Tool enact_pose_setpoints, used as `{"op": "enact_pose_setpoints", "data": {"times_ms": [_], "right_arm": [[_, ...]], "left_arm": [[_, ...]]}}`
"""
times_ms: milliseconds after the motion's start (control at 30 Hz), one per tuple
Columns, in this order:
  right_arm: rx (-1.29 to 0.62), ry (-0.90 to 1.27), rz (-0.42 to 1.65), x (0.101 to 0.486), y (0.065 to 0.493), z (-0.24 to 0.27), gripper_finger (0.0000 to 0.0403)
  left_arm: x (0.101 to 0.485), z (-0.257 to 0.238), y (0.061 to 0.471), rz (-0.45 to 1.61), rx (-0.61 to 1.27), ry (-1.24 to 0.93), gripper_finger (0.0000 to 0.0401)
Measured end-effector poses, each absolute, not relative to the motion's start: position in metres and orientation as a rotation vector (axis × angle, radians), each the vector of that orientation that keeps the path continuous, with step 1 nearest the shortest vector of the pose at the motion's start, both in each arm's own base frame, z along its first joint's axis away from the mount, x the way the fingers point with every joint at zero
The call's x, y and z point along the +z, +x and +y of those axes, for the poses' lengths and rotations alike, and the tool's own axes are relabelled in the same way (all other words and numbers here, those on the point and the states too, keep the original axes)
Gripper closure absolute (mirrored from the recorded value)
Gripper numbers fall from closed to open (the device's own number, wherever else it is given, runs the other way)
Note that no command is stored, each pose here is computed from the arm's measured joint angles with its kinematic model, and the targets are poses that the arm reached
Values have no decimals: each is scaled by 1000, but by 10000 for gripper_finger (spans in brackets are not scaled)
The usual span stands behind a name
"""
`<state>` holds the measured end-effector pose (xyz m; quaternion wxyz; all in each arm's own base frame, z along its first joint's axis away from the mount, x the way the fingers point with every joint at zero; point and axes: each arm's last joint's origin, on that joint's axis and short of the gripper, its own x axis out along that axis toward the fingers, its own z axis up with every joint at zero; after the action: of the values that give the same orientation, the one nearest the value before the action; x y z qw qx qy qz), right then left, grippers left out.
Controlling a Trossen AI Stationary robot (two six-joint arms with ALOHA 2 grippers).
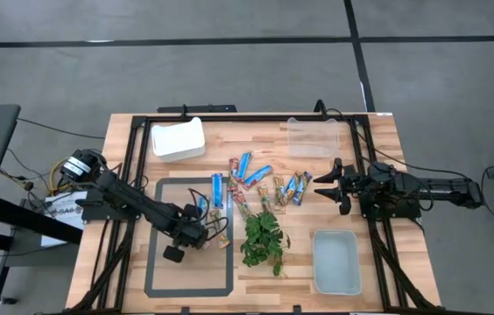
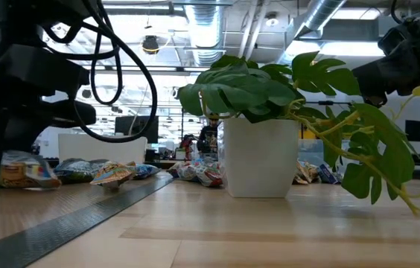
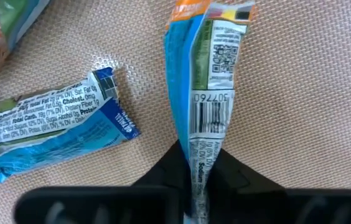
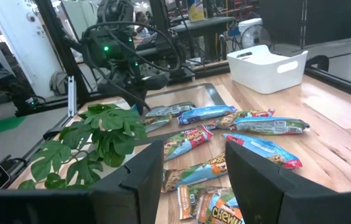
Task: Pick and place Granola Bars by type
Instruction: Put the yellow granola bar into the white bin
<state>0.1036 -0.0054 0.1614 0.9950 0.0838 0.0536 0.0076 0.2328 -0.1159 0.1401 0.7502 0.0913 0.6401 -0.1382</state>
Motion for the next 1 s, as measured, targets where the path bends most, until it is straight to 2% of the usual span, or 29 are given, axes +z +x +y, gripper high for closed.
{"op": "enact_pose_setpoints", "data": {"times_ms": [133,367,600,733,1000], "right_arm": [[15,168,108,161,104,-5,237],[15,168,107,161,104,-5,238],[15,168,107,161,104,-5,237],[15,168,107,161,104,-5,237],[15,168,108,161,104,-5,238]], "left_arm": [[144,-113,238,1389,-288,172,388],[168,-109,271,1195,-275,105,349],[204,-99,299,1033,-311,303,346],[209,-95,302,1031,-297,335,345],[206,-98,296,1096,-313,247,345]]}}
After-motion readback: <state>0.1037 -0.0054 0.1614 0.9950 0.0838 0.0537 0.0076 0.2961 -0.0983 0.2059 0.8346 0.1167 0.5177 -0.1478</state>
